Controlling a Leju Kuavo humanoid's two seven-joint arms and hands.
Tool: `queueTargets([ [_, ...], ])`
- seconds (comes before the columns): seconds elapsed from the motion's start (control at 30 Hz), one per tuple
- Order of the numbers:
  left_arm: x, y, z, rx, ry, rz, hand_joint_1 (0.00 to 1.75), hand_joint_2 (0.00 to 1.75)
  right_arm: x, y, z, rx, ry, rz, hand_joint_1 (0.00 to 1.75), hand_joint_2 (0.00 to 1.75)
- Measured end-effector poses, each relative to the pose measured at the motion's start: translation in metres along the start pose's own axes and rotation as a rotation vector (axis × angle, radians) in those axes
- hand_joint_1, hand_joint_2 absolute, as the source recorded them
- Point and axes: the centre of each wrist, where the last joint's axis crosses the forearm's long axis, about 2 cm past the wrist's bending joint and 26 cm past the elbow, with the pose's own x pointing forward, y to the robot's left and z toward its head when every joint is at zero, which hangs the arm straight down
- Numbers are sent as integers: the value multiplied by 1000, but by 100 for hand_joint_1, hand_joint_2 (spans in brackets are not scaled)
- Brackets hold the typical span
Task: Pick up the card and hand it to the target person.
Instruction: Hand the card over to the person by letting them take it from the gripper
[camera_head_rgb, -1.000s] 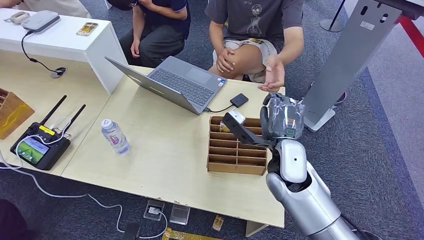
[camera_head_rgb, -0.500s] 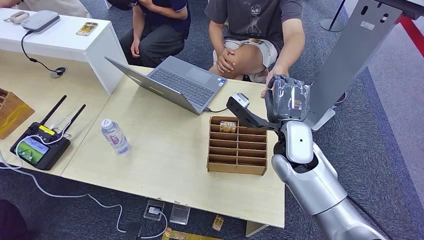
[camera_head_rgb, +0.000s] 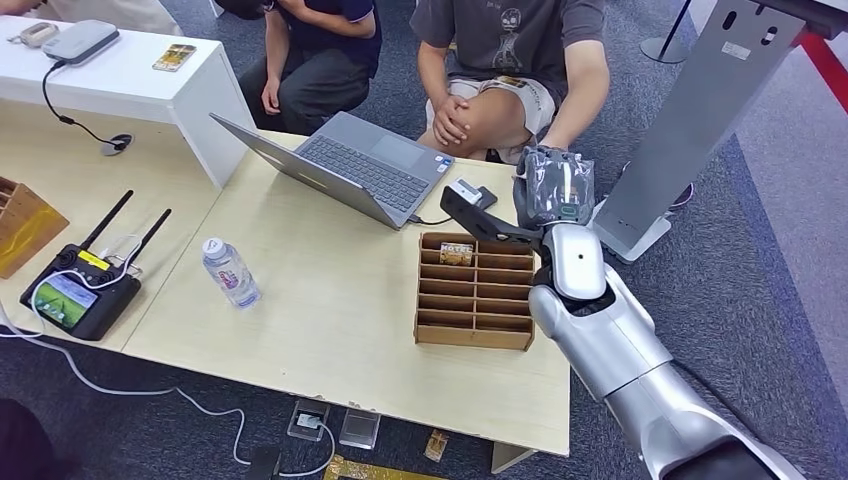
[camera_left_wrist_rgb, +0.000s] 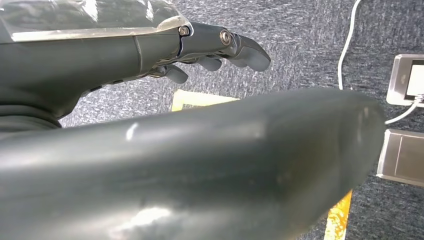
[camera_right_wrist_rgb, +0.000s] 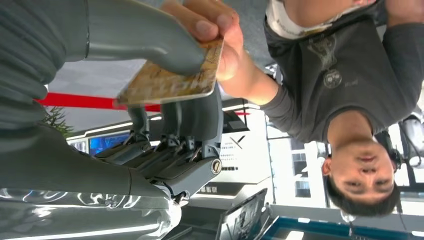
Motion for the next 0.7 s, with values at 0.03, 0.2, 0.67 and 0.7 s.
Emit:
queueTargets([
  [0.03, 0, 0, 0, 2, 2, 2, 0, 0, 1, 2, 0, 8, 0, 0, 0, 175],
  [0.2, 0, 0, 0, 9, 6, 9, 0, 0, 6, 9, 1, 32, -4, 6, 0, 175],
  [0.67, 0, 1, 0, 23, 13, 25, 0, 0, 9, 20, 5, -10, -33, -146, 0, 175],
  [0.7, 0, 1, 0, 26, 14, 26, 0, 0, 9, 21, 7, -22, -34, -171, 0, 175],
])
